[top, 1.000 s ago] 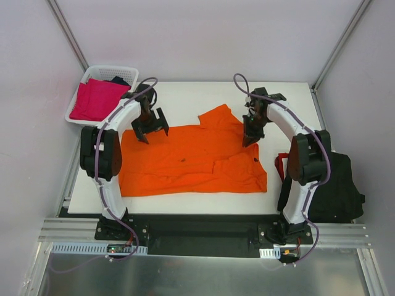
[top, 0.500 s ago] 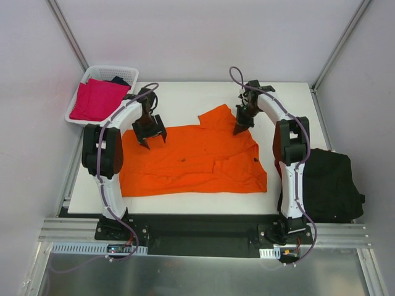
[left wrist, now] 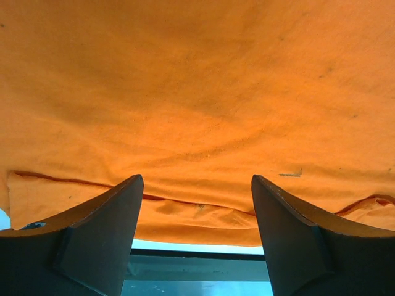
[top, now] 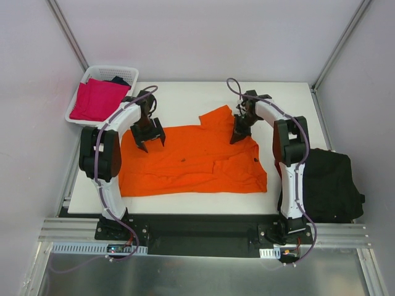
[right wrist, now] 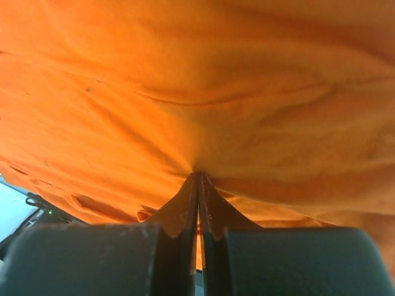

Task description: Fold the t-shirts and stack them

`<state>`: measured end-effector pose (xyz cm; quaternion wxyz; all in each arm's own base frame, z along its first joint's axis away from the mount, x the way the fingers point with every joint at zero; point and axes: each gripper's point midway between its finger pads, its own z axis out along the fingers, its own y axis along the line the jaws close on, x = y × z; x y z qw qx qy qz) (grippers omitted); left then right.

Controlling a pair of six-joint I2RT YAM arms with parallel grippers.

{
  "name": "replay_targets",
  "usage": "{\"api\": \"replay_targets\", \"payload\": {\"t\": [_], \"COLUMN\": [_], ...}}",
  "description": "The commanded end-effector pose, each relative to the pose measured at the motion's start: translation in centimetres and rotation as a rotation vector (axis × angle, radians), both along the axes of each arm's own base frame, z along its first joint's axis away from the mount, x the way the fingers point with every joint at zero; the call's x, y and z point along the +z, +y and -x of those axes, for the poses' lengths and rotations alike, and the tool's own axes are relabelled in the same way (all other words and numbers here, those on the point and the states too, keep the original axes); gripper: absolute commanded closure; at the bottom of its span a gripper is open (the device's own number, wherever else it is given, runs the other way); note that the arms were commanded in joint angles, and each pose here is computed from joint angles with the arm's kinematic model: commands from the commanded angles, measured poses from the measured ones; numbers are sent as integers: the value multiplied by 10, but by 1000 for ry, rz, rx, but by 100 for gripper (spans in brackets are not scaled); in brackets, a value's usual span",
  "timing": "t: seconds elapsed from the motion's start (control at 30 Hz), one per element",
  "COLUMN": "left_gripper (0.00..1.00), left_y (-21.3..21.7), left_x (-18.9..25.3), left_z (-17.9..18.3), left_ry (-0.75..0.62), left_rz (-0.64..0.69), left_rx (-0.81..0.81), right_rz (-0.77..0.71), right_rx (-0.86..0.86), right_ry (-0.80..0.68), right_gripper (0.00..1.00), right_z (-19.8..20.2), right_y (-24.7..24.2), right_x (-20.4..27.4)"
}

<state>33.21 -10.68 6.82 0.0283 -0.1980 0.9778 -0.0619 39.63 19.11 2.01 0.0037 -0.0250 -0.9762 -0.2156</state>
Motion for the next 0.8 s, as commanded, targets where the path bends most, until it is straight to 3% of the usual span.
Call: {"api": "replay_targets", "payload": {"t": [0.0, 0.43, 0.77], "left_gripper": [29, 28, 28], "left_y": [2, 2, -1], "left_x": [14, 8, 8], "left_z": [6, 8, 6], "left_ry": [-26, -5, -4], "left_rz": [-20, -18, -7], "left_rx": [-28, -41, -56], "right_rz": [-1, 24, 21], "right_rx": [-21, -103, -154], "right_ry": [-30, 4, -25], "right_gripper": [98, 98, 98], "right_z": [6, 19, -17], "right_y": [-2, -26, -35], "right_x": [17, 5, 3]}}
